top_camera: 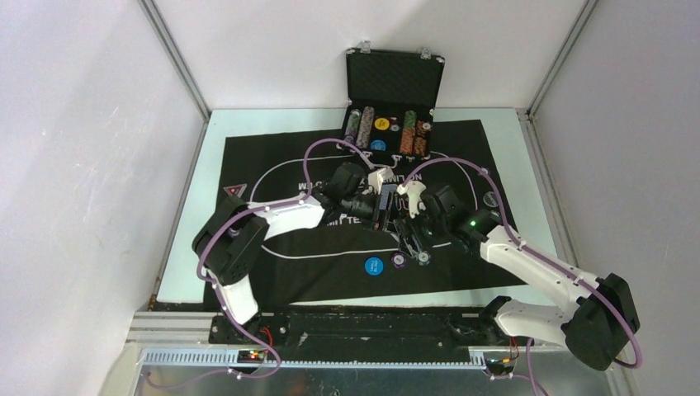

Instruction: Distribute texas hold em gaming equipment

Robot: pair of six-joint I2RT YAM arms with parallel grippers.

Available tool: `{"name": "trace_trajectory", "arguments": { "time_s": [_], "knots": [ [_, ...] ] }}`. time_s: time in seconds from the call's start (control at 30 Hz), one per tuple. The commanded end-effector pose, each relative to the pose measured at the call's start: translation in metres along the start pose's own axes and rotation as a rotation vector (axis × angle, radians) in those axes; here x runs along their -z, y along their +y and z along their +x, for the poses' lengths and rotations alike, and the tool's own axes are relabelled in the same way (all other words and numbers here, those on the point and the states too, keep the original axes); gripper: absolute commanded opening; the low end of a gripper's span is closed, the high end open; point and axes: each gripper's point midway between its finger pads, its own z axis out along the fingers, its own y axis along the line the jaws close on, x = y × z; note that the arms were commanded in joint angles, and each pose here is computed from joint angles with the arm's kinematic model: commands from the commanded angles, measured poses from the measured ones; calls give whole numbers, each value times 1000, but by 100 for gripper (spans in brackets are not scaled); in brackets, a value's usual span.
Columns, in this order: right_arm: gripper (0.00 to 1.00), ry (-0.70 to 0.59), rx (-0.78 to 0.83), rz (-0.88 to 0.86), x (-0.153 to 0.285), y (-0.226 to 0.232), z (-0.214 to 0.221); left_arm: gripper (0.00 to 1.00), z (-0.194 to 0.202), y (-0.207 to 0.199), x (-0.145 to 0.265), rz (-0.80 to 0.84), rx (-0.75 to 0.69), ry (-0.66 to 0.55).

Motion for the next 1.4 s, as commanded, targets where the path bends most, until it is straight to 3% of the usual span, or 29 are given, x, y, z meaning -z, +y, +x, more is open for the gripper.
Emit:
{"name": "trace_trajectory", "arguments": {
  "time_s": [0.0, 0.5, 0.83, 1.07, 1.37],
  "knots": [
    [0, -119, 30, -26, 10, 7, -28, 89, -6, -1, 7, -47, -71, -18],
    [0, -121, 29, -24, 11, 7, -28, 75, -13, 0, 24, -106, -98, -49],
    [0, -115, 26, -21, 10, 6, -27, 57, -27, -12, 28, -99, -134, -76],
    [0, -114, 25, -16, 9, 5, -27, 54, -31, -16, 34, -119, -160, -85],
    [0, -111, 21, -11, 8, 4, -27, 42, -38, -15, 40, -169, -183, -103]
  ]
}}
